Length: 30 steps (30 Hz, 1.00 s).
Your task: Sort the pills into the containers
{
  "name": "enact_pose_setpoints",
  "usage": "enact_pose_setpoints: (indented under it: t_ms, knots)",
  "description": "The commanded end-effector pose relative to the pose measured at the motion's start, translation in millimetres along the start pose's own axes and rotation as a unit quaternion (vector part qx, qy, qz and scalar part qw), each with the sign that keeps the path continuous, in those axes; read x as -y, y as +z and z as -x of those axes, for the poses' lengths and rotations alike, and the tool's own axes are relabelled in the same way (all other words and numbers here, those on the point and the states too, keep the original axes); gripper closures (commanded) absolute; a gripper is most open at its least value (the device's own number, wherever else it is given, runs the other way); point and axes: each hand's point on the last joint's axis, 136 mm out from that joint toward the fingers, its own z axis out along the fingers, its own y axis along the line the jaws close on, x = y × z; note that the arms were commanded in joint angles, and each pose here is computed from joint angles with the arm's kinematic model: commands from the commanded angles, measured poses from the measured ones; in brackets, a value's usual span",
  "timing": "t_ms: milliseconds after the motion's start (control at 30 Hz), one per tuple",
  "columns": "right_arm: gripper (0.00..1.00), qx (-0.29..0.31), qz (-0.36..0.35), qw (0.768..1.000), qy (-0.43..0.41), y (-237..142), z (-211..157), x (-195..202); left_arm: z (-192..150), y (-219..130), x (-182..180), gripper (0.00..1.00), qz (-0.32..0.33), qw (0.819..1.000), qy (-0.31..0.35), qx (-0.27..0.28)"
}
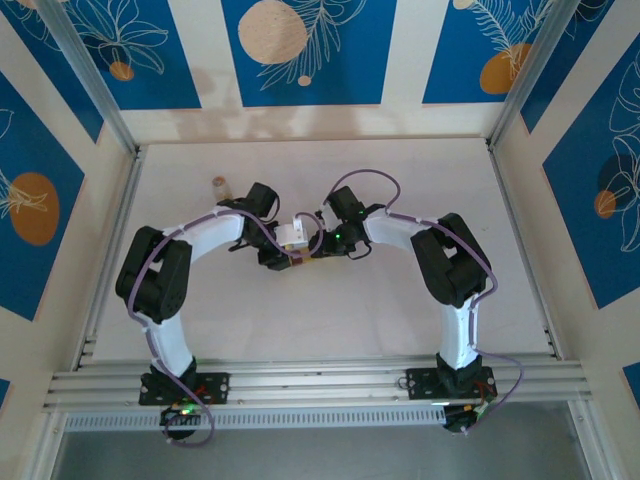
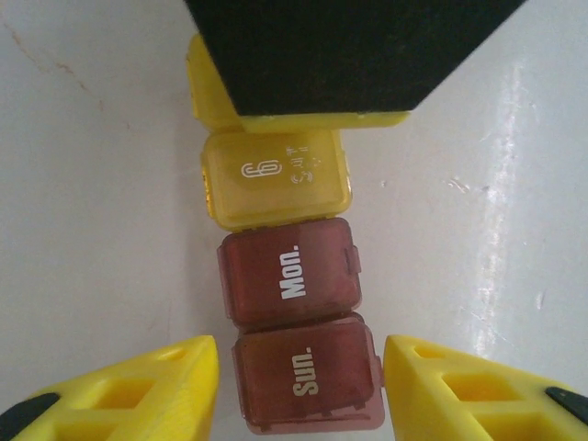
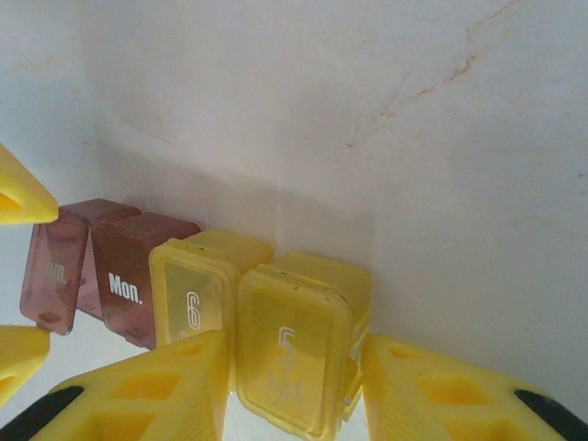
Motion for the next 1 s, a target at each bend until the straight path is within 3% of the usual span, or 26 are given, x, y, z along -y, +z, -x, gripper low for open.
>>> enact_pose_setpoints:
  t_ms: [0, 133, 500, 700, 967]
  knots:
    - [0.59, -0.05, -0.053, 0.997, 0.009, 10.8, -28.9, 24.2, 1.6, -10.2, -16.5, 0.5, 0.05, 0.999, -0.001, 0.006]
    - [0.59, -0.051, -0.052, 0.997, 0.008, 10.7, -29.0, 23.7, 3.4, -18.9, -31.1, 0.5, 0.091, 0.996, -0.012, 0.013]
    - [0.59, -0.055, -0.051, 0.997, 0.005, 12.4, -30.3, 22.1, 10.9, -27.3, -40.6, 0.5, 0.123, 0.991, -0.019, 0.037]
    - [0.59, -0.054, -0.052, 0.997, 0.005, 11.7, -29.8, 22.1, 8.5, -31.6, -62.9, 0.49, 0.186, 0.981, -0.033, 0.036]
    - [0.59, -0.051, -0.052, 0.997, 0.009, 10.7, -28.5, 21.5, 14.2, -35.7, -58.3, 0.45, 0.192, 0.979, -0.035, 0.065]
